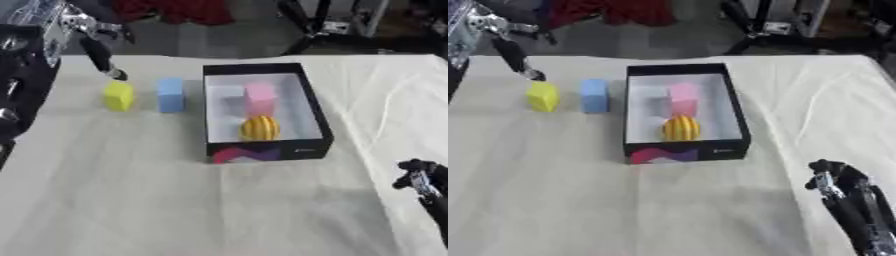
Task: Pick up objects on the table and place them in the box.
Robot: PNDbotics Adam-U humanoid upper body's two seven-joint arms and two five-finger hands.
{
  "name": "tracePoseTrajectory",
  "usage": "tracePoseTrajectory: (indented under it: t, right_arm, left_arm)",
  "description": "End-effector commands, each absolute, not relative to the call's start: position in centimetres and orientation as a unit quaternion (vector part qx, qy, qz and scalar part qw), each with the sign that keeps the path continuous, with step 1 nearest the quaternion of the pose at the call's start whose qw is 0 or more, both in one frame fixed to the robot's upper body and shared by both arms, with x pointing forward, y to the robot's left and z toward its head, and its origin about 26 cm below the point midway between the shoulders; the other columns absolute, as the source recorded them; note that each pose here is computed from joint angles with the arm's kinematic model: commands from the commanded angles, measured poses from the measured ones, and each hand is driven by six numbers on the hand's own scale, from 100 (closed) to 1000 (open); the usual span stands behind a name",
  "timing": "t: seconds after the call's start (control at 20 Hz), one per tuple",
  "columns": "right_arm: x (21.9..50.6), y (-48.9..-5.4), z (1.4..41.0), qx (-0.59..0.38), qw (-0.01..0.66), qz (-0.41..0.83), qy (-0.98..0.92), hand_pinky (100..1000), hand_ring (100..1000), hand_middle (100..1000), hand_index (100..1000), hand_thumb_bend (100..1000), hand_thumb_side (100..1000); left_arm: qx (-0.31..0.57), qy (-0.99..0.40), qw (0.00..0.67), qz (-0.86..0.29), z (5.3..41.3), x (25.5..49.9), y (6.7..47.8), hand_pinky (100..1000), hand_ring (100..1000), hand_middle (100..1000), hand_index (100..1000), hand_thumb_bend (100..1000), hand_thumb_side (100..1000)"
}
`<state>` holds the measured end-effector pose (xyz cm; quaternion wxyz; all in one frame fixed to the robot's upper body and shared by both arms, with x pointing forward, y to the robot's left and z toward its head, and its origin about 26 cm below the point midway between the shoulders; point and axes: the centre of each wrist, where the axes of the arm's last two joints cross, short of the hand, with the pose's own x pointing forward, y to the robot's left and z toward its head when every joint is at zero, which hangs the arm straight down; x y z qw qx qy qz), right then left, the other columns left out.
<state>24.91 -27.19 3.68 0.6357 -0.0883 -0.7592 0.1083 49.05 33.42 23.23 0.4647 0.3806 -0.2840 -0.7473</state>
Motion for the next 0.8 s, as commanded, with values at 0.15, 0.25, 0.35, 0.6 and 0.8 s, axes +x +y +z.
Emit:
tracePoseTrajectory:
  t: [0.15,0.25,0.35,0.6,0.8]
  right_arm:
    - [25.1,-27.5,4.2,-0.094,0.628,0.114,-0.764,711,514,428,629,100,627]
    - [25.1,-27.5,4.2,-0.094,0.628,0.114,-0.764,711,514,428,629,100,630]
    - [25.1,-27.5,4.3,-0.093,0.627,0.115,-0.764,711,514,428,629,100,629]
    - [25.1,-27.5,4.3,-0.093,0.626,0.114,-0.766,711,514,428,629,100,623]
    - [25.1,-27.4,4.3,-0.093,0.626,0.113,-0.766,711,514,428,629,100,628]
  left_arm:
    - [0.39,-0.257,0.503,-0.727,21.9,49.2,35.2,820,796,835,884,430,314]
    - [0.391,-0.256,0.509,-0.723,21.3,49.2,35.5,817,793,832,881,427,307]
    - [0.394,-0.26,0.509,-0.72,20.7,49.1,35.7,816,793,835,883,424,305]
    - [0.415,-0.278,0.497,-0.71,19.4,48.9,35.8,817,793,835,884,404,296]
    - [0.434,-0.283,0.489,-0.701,18.3,48.8,35.9,817,795,837,884,399,302]
